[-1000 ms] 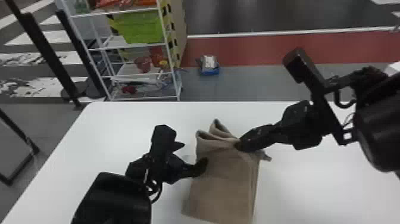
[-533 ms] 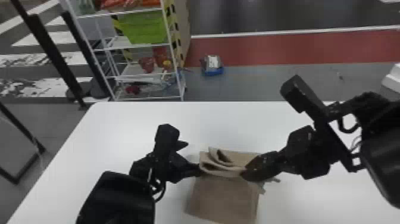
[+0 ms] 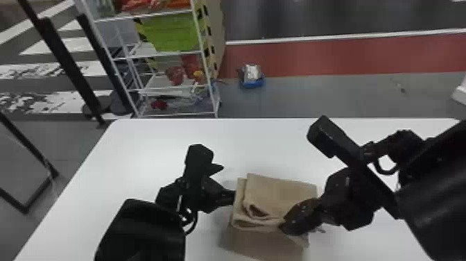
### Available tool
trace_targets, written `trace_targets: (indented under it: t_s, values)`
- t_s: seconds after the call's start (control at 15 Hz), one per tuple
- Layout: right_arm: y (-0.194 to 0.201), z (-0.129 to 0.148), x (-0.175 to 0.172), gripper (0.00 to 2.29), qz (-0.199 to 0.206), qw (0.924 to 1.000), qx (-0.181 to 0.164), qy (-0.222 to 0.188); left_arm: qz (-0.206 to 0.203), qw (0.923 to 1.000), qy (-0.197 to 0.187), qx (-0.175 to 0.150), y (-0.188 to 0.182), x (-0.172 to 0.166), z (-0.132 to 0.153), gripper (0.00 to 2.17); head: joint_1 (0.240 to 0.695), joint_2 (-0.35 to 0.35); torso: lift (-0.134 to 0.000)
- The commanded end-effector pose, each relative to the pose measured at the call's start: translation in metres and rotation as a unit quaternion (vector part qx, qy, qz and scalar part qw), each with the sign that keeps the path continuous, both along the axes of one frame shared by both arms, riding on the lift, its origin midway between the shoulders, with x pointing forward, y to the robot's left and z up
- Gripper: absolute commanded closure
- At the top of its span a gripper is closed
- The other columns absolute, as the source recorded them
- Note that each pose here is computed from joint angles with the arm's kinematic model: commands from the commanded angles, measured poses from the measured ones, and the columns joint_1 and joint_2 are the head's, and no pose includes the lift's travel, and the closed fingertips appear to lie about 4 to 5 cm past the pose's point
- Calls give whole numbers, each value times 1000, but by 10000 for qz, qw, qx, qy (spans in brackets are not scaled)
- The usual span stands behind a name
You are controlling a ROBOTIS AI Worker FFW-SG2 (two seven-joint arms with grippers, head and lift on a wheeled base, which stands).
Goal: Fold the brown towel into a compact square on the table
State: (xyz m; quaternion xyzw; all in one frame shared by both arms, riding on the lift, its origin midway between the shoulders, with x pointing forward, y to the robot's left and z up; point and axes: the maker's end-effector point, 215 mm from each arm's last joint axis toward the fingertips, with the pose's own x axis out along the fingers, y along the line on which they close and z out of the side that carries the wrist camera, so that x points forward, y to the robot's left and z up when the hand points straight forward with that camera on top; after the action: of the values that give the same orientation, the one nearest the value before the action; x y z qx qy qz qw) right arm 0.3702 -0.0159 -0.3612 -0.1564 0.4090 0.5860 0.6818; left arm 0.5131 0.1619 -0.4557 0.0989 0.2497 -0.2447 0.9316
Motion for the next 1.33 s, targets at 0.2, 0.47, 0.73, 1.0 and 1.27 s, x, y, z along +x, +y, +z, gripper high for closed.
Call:
trace_targets:
  t_s: [0.2, 0.47, 0.73, 1.0, 1.27]
  values:
    - [-6, 12, 17, 1328, -104, 9998, 29, -147, 3, 10000, 12, -15, -1, -1, -1, 147, 695, 179, -124]
    - [1, 7, 15, 1328, -31, 9999, -31, -162, 10, 10000, 12, -22, 0, -1, -1, 147, 695, 172, -124]
    - [23, -5, 9, 1328, 138, 9998, -96, -125, 13, 10000, 8, -22, 1, -1, -1, 147, 695, 193, -124]
    - [31, -15, 4, 1328, 260, 9994, -188, -104, 15, 10000, 1, -21, 2, -1, -1, 147, 695, 214, -124]
    - [25, -30, -3, 1328, 306, 9988, -389, -54, 15, 10000, 1, -21, 2, -1, -1, 147, 695, 224, -124]
